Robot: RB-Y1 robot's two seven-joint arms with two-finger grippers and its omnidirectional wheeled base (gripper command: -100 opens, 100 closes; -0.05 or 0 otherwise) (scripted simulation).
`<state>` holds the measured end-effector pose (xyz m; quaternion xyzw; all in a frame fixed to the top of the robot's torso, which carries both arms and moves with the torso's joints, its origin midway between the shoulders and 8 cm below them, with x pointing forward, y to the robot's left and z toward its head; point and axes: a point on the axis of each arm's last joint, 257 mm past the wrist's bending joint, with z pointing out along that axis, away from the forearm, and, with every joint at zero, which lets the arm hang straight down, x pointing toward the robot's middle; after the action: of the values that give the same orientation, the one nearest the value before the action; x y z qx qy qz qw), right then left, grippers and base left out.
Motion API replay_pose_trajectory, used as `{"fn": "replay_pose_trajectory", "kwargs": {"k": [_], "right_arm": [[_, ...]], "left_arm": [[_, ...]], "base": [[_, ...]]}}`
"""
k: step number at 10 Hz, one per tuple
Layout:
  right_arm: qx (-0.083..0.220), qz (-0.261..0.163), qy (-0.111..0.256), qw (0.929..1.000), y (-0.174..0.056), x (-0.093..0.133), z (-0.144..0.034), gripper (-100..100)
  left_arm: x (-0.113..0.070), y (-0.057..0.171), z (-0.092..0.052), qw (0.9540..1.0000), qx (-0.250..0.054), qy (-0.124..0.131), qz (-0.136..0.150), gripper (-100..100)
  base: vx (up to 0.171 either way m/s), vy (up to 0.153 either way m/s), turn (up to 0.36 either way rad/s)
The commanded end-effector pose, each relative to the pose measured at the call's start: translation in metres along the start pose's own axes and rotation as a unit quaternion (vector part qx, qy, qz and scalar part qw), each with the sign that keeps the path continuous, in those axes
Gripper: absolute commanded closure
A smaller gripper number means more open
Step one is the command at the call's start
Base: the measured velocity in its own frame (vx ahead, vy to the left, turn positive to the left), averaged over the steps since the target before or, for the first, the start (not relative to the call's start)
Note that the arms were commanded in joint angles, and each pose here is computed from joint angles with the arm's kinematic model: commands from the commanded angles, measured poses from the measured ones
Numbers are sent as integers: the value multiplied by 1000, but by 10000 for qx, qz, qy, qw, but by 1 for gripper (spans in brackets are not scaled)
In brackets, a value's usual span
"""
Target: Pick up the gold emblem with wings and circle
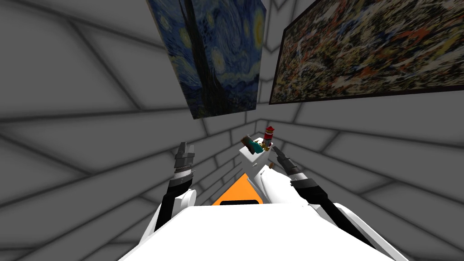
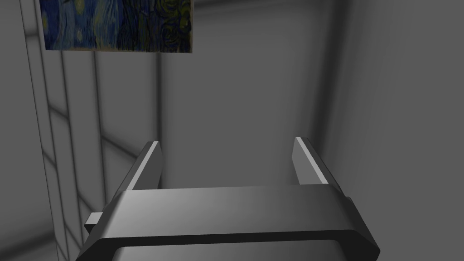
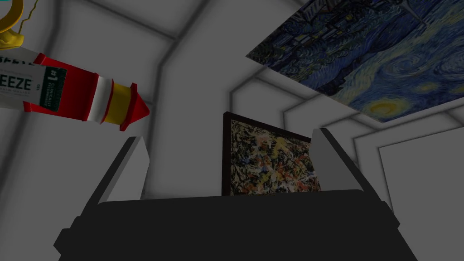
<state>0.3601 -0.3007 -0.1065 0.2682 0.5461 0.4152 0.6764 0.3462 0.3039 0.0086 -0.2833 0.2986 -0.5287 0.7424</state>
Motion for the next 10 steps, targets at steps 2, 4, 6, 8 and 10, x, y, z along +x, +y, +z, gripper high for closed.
{"fn": "replay_pose_trajectory", "kwargs": {"k": [2,4,6,8,10], "right_arm": [[237,-100,331,9991,-19,10,-9,-100],[396,-189,582,9973,-32,15,-16,-100],[553,-305,869,9942,-44,21,-24,-100],[719,-392,1119,9903,-57,25,-32,-100],[887,-477,1364,9855,-70,29,-41,-100]], "left_arm": [[0,0,0,10000,0,0,0,0],[0,0,0,10000,0,0,0,0],[0,0,0,10000,0,0,0,0],[0,0,0,10000,0,0,0,0],[0,0,0,10000,0,0,0,0]], "base": [[-22,7,4],[-22,4,5],[-28,3,17],[-22,2,17],[-15,1,23]]}}
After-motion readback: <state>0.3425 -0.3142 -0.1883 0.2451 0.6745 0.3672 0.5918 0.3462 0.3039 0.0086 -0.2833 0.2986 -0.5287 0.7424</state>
